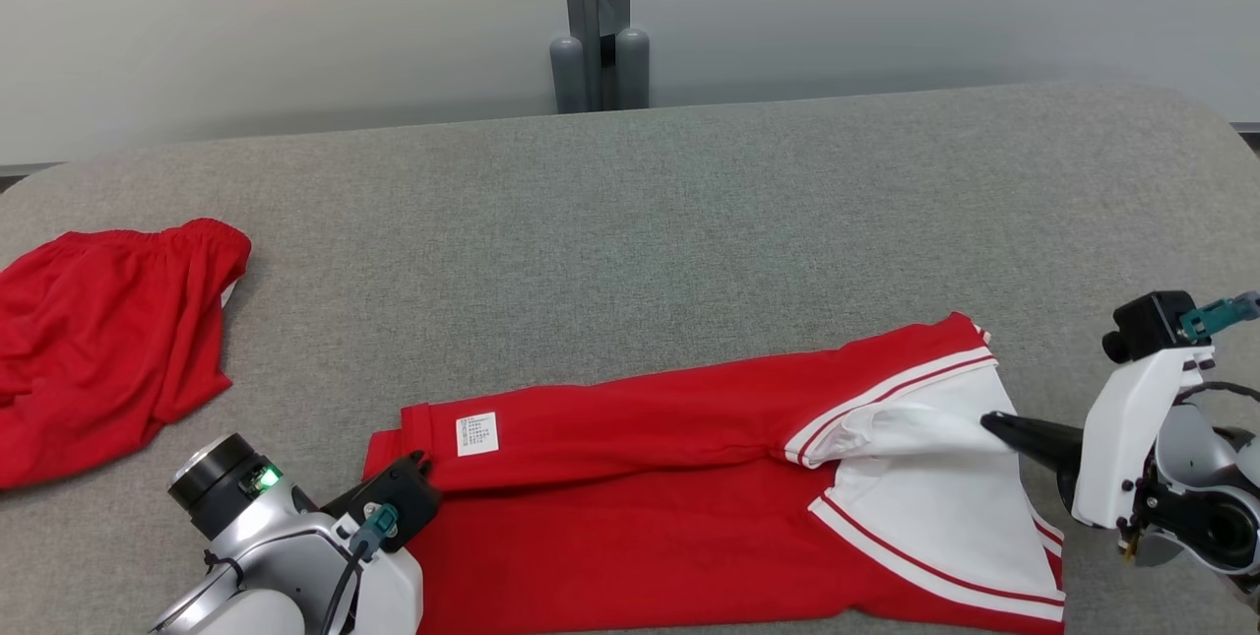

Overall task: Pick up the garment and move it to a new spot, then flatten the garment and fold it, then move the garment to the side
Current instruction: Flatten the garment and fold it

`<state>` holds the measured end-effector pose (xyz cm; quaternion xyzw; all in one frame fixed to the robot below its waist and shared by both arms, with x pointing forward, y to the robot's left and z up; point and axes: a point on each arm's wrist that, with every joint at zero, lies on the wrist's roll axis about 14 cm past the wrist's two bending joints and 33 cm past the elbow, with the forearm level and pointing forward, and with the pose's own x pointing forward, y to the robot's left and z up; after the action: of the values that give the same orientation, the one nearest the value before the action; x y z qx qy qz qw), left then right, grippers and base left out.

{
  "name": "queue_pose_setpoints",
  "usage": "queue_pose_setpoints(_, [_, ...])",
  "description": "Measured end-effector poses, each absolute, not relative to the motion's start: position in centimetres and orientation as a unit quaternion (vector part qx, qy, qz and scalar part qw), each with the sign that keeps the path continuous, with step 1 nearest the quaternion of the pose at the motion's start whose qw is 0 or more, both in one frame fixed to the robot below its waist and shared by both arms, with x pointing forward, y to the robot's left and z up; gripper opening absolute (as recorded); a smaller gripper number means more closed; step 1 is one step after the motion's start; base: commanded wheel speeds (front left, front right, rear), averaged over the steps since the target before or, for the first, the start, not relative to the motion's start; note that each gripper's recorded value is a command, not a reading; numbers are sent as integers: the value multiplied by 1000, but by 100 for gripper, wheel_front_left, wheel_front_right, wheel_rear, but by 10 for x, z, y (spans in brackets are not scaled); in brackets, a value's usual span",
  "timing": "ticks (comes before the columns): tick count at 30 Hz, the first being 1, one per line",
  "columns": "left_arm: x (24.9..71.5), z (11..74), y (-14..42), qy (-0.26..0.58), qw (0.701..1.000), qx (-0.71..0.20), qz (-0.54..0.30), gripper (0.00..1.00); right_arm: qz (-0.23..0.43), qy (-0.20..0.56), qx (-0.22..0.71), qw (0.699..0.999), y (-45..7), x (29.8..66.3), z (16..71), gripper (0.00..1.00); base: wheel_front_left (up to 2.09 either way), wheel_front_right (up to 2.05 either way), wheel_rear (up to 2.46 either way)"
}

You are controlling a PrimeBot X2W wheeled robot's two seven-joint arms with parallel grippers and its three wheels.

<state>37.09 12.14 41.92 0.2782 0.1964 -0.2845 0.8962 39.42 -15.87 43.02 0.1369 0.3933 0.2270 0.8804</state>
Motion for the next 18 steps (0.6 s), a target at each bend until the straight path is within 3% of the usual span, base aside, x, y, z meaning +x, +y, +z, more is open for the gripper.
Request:
queue_pose_setpoints(11, [367, 417, 125, 203, 898, 275, -278, 0, 224, 429, 158, 861, -159, 377, 417, 0, 0, 0, 0])
queue_pose_setpoints(12, [367, 417, 125, 204, 898, 273, -278, 0, 224, 441, 166, 853, -157, 371, 413, 21, 0, 0, 0])
queue_pose_setpoints(13, [367, 417, 125, 205, 898, 272, -279, 0, 224, 447, 170, 849, -156, 368, 410, 92, 0, 0, 0])
queue_pose_setpoints(14, [366, 416, 125, 207, 897, 273, -279, 0, 222, 452, 175, 846, -156, 367, 409, 100, 0, 0, 0])
queue_pose_setpoints(16, [363, 414, 126, 211, 896, 274, -279, 0, 217, 462, 175, 842, -159, 364, 405, 100, 0, 0, 0])
queue_pose_setpoints(17, [362, 413, 127, 213, 895, 276, -279, 13, 217, 469, 173, 838, -160, 362, 404, 100, 0, 0, 0])
queue_pose_setpoints(18, [360, 411, 129, 219, 894, 276, -278, 64, 216, 476, 172, 835, -161, 359, 401, 100, 0, 0, 0])
